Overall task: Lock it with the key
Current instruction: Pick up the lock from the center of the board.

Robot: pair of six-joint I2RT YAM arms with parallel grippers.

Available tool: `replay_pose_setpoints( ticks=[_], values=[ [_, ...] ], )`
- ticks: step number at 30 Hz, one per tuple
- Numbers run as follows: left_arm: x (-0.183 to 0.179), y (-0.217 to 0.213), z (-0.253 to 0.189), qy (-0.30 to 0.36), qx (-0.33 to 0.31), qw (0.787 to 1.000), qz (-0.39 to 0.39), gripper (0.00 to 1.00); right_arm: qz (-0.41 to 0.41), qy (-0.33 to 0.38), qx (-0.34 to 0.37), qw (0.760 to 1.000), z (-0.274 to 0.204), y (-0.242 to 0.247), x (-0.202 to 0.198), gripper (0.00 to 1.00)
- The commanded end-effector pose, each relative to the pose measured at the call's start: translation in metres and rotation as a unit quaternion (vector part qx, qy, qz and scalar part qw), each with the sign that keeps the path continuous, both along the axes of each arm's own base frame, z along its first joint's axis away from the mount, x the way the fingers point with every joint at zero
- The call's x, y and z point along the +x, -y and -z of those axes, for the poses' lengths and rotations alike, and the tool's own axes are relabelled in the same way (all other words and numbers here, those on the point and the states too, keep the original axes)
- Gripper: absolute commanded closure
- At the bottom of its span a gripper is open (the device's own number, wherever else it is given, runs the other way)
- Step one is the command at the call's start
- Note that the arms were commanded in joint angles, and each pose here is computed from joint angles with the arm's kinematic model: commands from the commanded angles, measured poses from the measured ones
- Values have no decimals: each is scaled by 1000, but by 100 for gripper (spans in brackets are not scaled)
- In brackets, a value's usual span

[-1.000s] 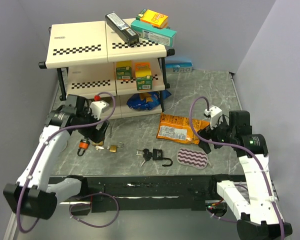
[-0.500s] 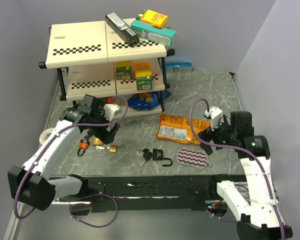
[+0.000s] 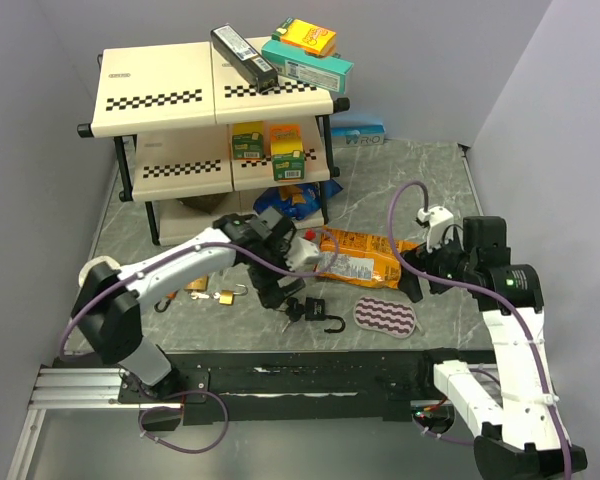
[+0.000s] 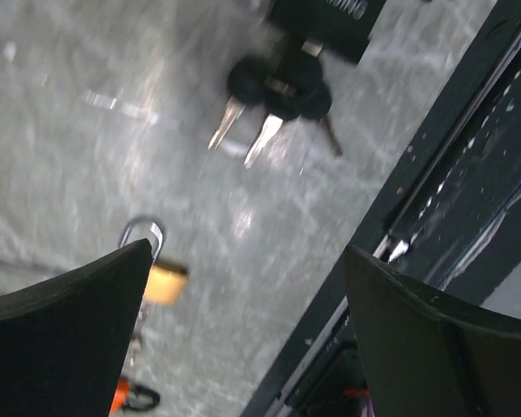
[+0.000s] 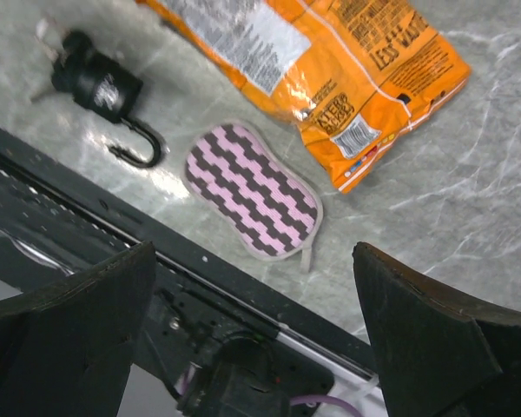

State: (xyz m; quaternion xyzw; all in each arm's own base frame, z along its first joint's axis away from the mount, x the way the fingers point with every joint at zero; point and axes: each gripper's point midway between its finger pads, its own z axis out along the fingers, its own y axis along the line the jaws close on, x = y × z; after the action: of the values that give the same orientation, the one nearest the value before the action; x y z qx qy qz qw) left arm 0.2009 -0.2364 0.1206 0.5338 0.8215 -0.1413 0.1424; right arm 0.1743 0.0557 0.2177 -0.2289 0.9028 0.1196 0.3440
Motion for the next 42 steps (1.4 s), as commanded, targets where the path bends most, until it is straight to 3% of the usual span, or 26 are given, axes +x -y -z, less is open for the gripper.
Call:
replay_pose_setpoints(
  ticks=[1,4,11,26,29,38,41,42],
  values=[
    [0,49,-4,25,-48,997,52,2,51,39,47,997,-35,-5,3,0],
    [-2,75,1,31,-71,994,75,1,79,47,68,993,-46,-5,8,0],
    [-14,124,34,19,-45,991,124,5,118,86,89,985,-72,-1,15,0],
    [-5,141,90,42,23,991,127,8,118,124,112,979,-97,-5,9,0],
    [-4,140,98,43,35,990,127,13,119,122,113,979,-96,-5,9,0],
    [-8,119,95,47,57,991,111,42,121,126,112,978,-100,-4,10,0],
    [-11,114,89,41,56,993,96,55,122,126,116,978,-101,-5,11,0],
    [-10,115,83,42,50,994,88,64,123,126,119,977,-102,-6,11,0]
  ],
)
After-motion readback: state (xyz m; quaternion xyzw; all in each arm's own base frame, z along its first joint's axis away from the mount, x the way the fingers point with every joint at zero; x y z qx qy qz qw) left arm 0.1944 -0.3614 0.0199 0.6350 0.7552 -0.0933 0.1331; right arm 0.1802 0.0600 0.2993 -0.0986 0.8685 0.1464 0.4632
